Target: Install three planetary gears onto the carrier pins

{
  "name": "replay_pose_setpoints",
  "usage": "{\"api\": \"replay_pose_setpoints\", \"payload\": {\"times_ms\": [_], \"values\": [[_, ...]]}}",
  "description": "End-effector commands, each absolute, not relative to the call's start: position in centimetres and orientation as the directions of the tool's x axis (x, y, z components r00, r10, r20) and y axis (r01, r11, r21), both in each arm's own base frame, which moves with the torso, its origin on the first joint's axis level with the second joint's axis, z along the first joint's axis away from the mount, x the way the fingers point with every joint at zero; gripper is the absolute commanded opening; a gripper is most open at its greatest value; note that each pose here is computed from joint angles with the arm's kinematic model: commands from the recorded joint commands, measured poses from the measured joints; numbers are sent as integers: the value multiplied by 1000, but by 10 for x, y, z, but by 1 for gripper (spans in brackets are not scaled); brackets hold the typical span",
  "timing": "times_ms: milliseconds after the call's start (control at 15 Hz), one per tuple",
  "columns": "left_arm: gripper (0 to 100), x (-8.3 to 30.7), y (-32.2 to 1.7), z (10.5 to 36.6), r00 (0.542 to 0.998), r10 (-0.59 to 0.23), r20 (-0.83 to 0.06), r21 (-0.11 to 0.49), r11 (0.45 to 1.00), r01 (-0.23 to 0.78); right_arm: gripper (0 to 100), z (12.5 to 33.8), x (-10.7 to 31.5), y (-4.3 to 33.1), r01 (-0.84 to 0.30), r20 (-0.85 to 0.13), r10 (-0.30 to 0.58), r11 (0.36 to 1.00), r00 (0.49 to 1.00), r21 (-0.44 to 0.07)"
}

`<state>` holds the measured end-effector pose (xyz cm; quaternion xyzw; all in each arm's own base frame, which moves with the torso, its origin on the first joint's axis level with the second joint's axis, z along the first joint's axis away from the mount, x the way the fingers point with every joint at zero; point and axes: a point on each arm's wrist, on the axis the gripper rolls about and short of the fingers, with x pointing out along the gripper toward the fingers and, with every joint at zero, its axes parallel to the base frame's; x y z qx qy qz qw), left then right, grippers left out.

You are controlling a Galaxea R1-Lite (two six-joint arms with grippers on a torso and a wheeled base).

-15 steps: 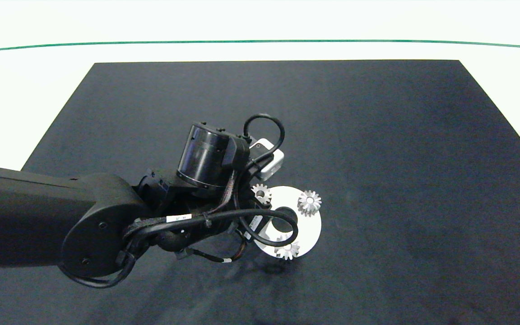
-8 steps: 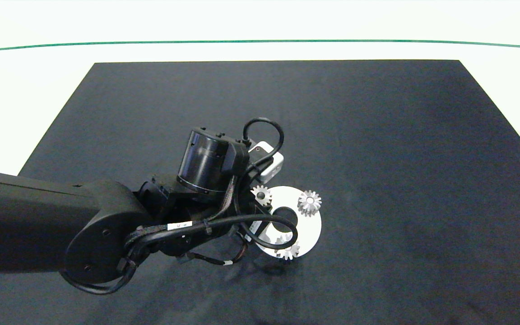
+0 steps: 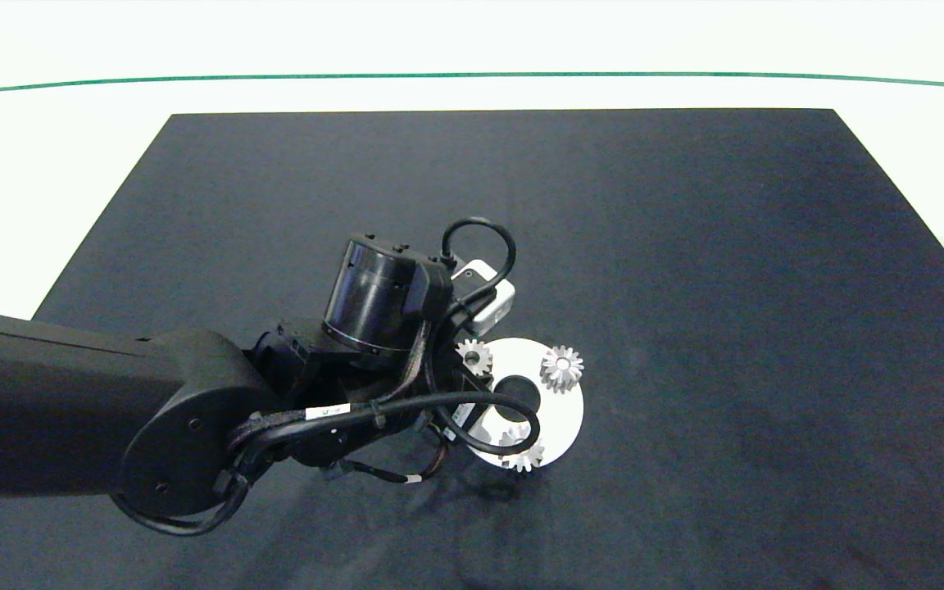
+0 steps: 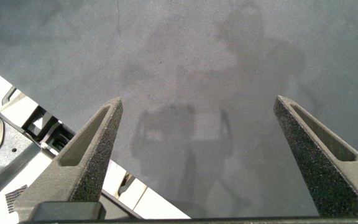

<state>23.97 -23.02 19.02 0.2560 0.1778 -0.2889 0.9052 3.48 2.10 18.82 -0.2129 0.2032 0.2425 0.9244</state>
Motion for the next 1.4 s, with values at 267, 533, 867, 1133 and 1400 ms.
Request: {"api": "replay_pose_setpoints", "payload": {"times_ms": [267,533,867,1133,1400], "values": [[0,240,-233,189,759,-449,-472,358,689,630,100,188,35,21,-536,-479,362,790,799,-298],[0,239,-233,188,756,-450,-475,355,688,633,100,188,35,21,-535,-480,361,791,799,-297],[0,240,-233,190,759,-451,-469,357,690,630,100,188,35,21,-536,-480,362,790,799,-297],[100,240,-233,189,760,-449,-470,357,690,630,100,188,34,21,-535,-478,362,791,801,-298],[100,240,-233,190,759,-451,-471,355,690,630,100,188,35,21,-536,-479,362,790,799,-297]]}}
